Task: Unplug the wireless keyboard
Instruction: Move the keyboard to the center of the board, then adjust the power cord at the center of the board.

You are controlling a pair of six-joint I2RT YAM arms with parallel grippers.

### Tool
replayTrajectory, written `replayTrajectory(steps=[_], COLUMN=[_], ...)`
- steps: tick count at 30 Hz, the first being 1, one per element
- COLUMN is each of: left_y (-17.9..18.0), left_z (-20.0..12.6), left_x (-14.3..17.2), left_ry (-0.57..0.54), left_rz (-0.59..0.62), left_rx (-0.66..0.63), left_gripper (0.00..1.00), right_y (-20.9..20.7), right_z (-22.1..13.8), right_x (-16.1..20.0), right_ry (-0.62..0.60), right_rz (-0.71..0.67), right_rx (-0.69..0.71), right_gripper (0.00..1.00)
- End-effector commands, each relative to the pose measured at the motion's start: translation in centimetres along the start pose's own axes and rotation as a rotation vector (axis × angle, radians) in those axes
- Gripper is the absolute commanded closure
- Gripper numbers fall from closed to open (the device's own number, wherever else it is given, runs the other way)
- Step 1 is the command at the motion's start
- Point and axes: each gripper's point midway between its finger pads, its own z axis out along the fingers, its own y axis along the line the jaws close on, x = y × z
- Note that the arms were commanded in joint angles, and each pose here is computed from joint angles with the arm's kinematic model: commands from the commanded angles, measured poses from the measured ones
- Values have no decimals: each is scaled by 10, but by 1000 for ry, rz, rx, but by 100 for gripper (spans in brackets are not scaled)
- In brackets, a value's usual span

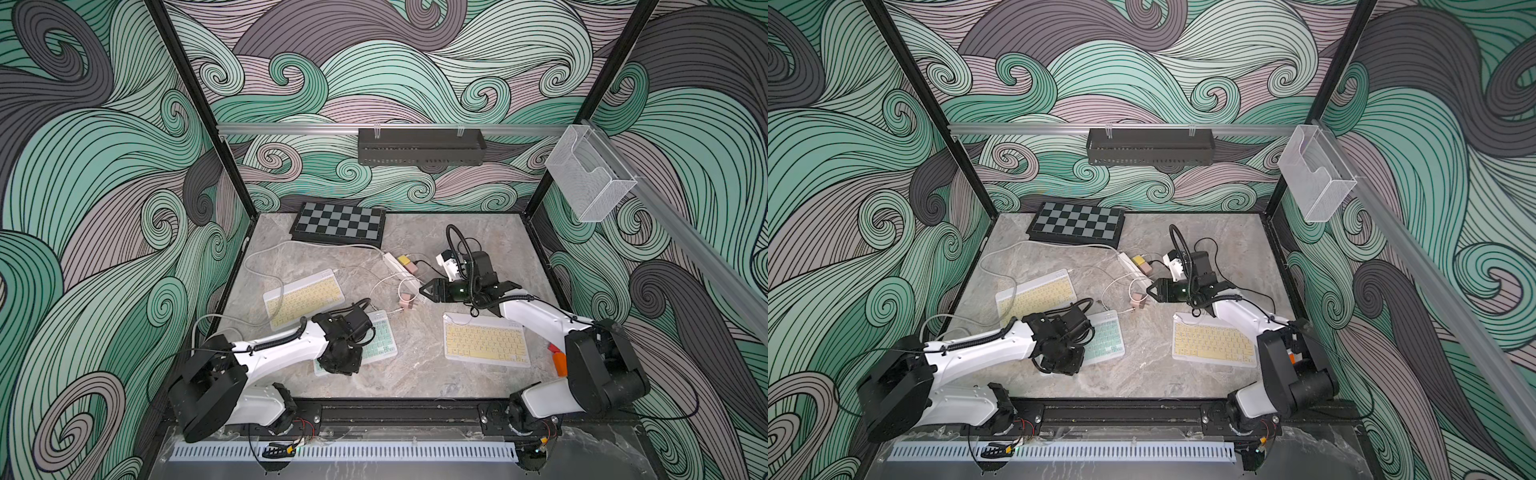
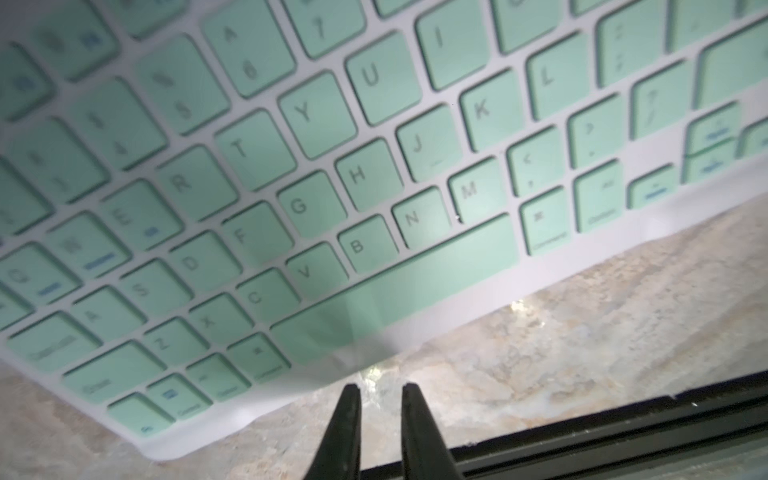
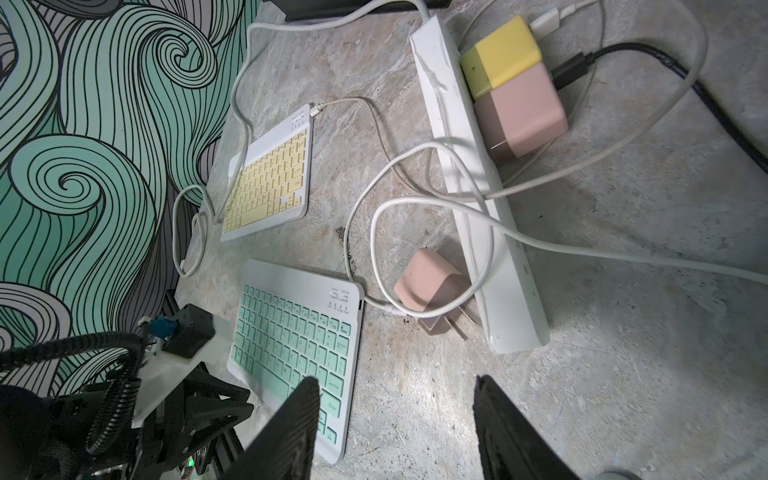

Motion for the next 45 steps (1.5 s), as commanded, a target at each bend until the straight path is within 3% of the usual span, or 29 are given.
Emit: replayTrajectory(steps=[1,9,14,19,35,45], left_y=[-11,-23,-42,-52,-56,-79], left_z=[-26,-55,-45,-26,22,29], left_x=[-10,-100,-147,-181,-208,-225], left_ry=[-47,-258,-182,-168,-125,-165], left_rz=[27,45,99,121,94,74], left_rx=[43,87,149,169,195,314], left_gripper=[77,71,56,52,53,56], right_y=[8,9,8,6,3,0], right_z=[-6,-3,-7,-9,-7,-5], right_x=[-8,-8,-5,1,4,5], right_ry=[-25,-18,-20,-16,-5,-1], right_rz=[-15,2,-6,-8,-7,-3], right_rx=[-21,-38,-27,-15,-11,-9], right_gripper=[39,39,39,39,38,38])
